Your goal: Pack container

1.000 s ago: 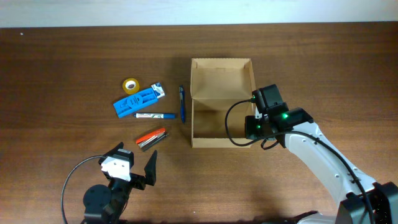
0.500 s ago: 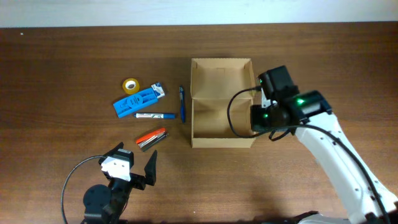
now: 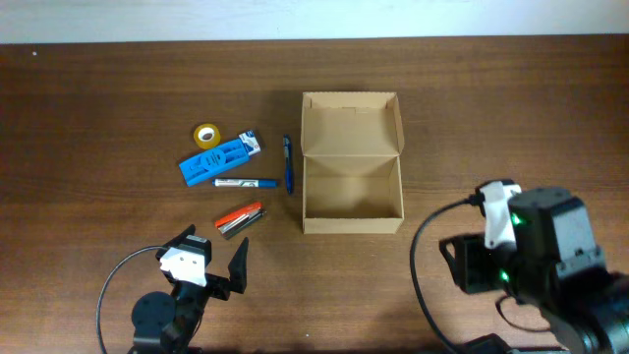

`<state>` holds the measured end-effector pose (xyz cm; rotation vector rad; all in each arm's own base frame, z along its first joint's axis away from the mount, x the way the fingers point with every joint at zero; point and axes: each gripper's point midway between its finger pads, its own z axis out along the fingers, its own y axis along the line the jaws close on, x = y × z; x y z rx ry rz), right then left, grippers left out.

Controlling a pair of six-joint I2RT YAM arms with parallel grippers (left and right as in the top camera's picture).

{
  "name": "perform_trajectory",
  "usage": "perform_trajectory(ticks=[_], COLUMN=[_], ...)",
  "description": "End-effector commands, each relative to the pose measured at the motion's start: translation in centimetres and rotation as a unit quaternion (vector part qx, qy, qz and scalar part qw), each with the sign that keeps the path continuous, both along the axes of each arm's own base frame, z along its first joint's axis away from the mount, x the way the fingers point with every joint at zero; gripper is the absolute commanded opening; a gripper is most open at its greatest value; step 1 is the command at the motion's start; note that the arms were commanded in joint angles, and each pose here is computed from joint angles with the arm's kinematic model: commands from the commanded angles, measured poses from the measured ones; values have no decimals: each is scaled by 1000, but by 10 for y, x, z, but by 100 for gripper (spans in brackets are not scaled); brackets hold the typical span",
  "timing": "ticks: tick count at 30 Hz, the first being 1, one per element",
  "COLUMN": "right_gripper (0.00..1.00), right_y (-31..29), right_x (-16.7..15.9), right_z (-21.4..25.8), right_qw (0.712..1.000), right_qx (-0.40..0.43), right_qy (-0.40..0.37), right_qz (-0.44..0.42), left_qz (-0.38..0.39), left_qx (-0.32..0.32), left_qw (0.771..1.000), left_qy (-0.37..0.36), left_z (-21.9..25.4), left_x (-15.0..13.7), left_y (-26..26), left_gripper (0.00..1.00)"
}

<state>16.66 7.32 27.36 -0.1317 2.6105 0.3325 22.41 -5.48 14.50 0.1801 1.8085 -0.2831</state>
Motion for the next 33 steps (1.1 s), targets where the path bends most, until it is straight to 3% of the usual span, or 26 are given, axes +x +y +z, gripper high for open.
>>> perform_trajectory(ticks=[1, 2, 4, 20, 24, 26, 30, 33], right_gripper=[52, 59, 99, 99, 99, 99, 99, 99], right_y=[-2, -4, -4, -4, -4, -4, -4, -4], right_x=[-13, -18, -19, -19, -19, -19, -19, -19], right_z=[4, 2, 1, 1, 1, 1, 1, 1], right_qw=[1000, 1000, 1000, 1000, 1000, 1000, 1000, 1000], right_qx=[0, -2, -2, -3, -3, -3, -3, -3], right_qy=[-1, 5, 9, 9, 9, 9, 9, 9], right_qz=[9, 9, 7, 7, 7, 7, 7, 7], left_qz=[-1, -1, -1, -1, -33, -57, -83, -76], left_qx=[-3, -3, -3, -4, -11, -17, -91, -83], left_qw=[1000, 1000, 1000, 1000, 999, 998, 992, 993], left_qy=[0, 0, 0, 0, 3, 3, 35, 35], left_z=[-1, -1, -1, -1, -1, 0, 3, 33], left_x=[0, 0, 0, 0, -4, -7, -13, -12], left_y=[-1, -1, -1, -1, -12, -19, -33, -31], left_gripper=[100, 100, 100, 100, 100, 100, 100, 100])
